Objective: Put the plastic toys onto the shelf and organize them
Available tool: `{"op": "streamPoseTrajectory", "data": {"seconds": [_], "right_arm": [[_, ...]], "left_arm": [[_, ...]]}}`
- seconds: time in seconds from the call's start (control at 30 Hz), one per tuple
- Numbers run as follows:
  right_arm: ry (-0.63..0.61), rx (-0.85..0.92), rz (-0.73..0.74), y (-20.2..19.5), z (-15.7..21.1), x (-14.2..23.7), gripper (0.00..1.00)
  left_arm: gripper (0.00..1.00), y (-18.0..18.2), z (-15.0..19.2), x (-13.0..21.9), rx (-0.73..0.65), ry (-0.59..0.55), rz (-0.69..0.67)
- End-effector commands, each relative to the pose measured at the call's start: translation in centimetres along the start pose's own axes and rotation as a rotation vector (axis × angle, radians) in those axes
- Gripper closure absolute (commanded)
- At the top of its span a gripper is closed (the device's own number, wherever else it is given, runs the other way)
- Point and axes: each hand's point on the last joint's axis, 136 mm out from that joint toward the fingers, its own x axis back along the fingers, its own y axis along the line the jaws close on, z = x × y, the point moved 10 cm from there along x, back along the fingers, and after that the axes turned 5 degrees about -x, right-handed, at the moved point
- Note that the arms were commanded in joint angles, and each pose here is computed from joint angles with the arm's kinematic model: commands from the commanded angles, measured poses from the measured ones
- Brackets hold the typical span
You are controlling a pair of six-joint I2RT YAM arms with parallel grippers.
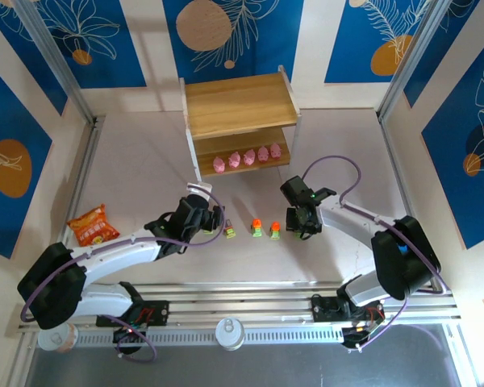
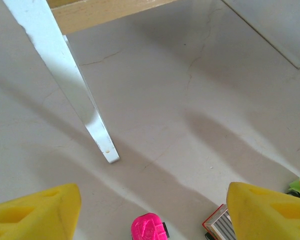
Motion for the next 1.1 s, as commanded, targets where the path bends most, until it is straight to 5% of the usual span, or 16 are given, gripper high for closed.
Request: {"op": "streamPoseTrajectory", "data": {"seconds": [0.0, 0.33, 0.9, 1.07], "right_arm": [[0.035, 0.006, -0.02, 0.31, -0.36, 0.25, 0.57], [0.044, 0.004, -0.02, 0.36, -0.47, 0.06, 0.67], [0.065, 0.011, 0.002, 0.66, -0.75, -0.43, 0.64], [0.056, 0.01, 0.001, 0.6, -0.67, -0.25, 0.73]], "left_arm": [[0.23, 0.27, 0.44, -0.28, 0.024, 0.024, 0.012], [0.23, 0.15, 0.61, -0.63, 0.039, 0.041, 0.036], [0.23, 0.21, 0.71, -0.99, 0.048, 0.057, 0.048], [0.23, 0.16, 0.68, -0.98, 0.051, 0.056, 0.057]]}}
